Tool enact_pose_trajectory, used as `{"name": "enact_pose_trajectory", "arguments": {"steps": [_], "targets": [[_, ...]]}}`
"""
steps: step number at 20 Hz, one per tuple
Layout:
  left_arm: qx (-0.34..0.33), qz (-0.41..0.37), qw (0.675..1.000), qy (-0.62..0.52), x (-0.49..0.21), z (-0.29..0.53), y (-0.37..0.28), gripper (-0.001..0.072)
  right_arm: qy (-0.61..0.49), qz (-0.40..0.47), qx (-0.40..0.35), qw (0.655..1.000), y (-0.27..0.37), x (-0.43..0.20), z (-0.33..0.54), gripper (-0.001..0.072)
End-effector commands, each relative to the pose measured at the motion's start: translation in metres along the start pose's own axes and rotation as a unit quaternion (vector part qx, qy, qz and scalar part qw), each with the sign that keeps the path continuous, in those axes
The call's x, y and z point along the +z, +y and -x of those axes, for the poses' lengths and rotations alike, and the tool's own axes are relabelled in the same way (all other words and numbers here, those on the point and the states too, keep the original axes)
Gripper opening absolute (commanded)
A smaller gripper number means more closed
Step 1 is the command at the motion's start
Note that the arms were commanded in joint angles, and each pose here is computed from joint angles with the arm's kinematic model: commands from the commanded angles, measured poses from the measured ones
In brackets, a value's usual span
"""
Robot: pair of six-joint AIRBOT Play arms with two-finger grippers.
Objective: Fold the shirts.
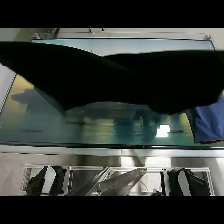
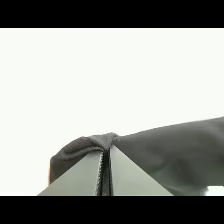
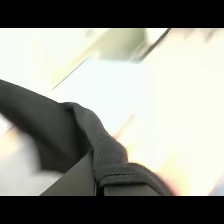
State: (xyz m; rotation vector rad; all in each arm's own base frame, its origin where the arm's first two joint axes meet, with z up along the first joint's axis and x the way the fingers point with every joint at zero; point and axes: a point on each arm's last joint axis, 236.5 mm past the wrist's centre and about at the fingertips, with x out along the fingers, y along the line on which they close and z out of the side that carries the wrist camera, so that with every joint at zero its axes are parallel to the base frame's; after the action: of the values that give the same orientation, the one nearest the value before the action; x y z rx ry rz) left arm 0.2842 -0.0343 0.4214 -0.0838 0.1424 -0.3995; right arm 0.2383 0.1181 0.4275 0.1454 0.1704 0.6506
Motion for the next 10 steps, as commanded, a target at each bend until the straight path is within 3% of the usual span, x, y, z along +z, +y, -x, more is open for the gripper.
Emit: {"name": "enact_pose_trajectory", "arguments": {"steps": [1,3,7,10], "targets": [[0.145,-0.108,0.977,-0.117,0.056,0.058,-0.023,0.0024,-0.033,0.103,-0.069,0.992,0.021,0.041,0.029,0.0020],[0.170,-0.089,0.978,-0.077,0.038,0.056,-0.004,0.0023,-0.026,0.092,-0.083,0.992,0.002,0.039,0.025,0.0020],[0.053,-0.001,0.995,0.086,-0.040,-0.017,0.026,0.0023,0.038,-0.006,-0.052,0.998,-0.075,-0.004,-0.018,0.0019],[-0.014,0.081,0.967,0.242,-0.132,-0.083,0.061,0.0024,0.119,-0.113,-0.016,0.986,-0.135,-0.079,-0.067,0.0020]]}}
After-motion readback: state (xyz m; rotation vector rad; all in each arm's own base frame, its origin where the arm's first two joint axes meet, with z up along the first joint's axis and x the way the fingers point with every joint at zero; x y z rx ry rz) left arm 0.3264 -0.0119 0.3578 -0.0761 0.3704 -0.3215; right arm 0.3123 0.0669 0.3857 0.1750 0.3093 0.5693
